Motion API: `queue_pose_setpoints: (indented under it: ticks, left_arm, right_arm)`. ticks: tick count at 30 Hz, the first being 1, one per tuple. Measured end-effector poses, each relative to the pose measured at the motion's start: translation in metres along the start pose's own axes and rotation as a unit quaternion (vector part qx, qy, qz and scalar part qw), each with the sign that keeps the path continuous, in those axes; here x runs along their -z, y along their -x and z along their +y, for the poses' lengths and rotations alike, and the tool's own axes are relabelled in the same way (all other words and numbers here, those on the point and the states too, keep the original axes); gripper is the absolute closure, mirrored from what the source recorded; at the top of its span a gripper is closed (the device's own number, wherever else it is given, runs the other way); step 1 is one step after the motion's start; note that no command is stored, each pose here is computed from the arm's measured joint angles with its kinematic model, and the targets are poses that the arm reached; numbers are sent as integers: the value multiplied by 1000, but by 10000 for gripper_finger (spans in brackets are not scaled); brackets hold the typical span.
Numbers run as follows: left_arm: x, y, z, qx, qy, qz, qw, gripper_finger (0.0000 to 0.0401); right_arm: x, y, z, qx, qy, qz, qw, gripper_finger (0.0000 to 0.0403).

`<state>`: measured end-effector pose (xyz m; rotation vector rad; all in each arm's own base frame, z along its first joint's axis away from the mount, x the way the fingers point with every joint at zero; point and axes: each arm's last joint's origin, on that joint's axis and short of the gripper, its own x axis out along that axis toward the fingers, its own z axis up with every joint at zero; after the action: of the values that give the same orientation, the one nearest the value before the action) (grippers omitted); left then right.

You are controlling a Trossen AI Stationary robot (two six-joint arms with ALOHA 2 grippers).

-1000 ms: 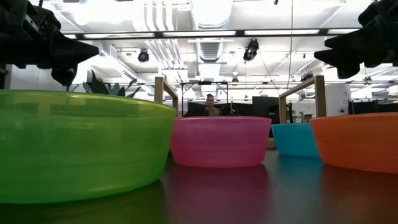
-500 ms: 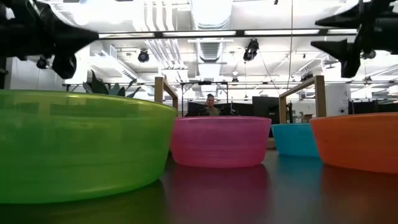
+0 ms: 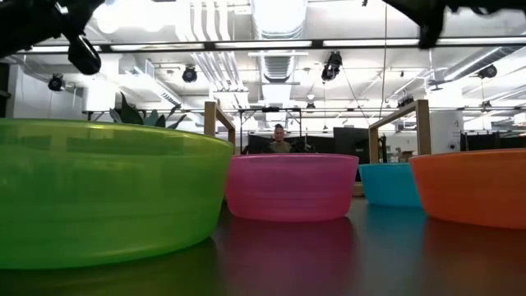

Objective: Place and stack bowls onto a shelf
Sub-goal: Put the blue patterned bowl on the shelf

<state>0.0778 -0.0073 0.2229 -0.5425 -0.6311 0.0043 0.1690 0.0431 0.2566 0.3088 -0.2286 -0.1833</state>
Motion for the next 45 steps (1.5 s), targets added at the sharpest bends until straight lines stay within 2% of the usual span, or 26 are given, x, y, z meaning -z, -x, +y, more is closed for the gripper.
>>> queue_pose_setpoints:
  ticks: [6,9,14,16,20,22,24,27,30,33,37,42,45]
  left_arm:
    - [-11,-4,-11,93,-4,-13,996,401]
    - [-25,-11,-20,105,-25,-27,994,401]
    - [-40,-28,-34,120,-95,-7,988,401]
    - [-46,-35,-39,114,-113,13,987,401]
    - [-59,-48,-47,59,-153,83,983,401]
    - [-70,-54,-51,19,-170,123,978,401]
    - [-76,-57,-53,-25,-192,177,965,401]
    - [-82,-60,-55,-68,-218,240,944,401]
    - [-81,-66,-56,-81,-240,257,933,401]
    - [-74,-69,-54,-87,-274,268,919,401]
    - [-68,-70,-49,-136,-320,273,897,401]
    - [-64,-69,-41,-214,-381,266,859,401]
    - [-59,-67,-37,-237,-401,268,844,401]
  right_arm:
    - [-23,-46,32,42,80,108,990,193]
    - [-42,-65,46,89,100,138,981,193]
    - [-44,-91,62,127,156,243,949,193]
    - [-47,-102,69,134,166,263,941,193]
    - [-42,-123,74,155,202,310,916,193]
    - [-34,-132,73,167,224,343,897,193]
    - [-29,-141,73,174,235,364,884,193]
    - [-17,-153,66,176,261,414,854,193]
    - [0,-164,55,180,291,446,827,193]
    - [12,-175,41,191,309,461,810,193]
    - [28,-190,13,222,315,483,786,193]
    - [40,-206,-19,248,324,495,767,193]
    - [45,-214,-39,272,316,493,764,193]
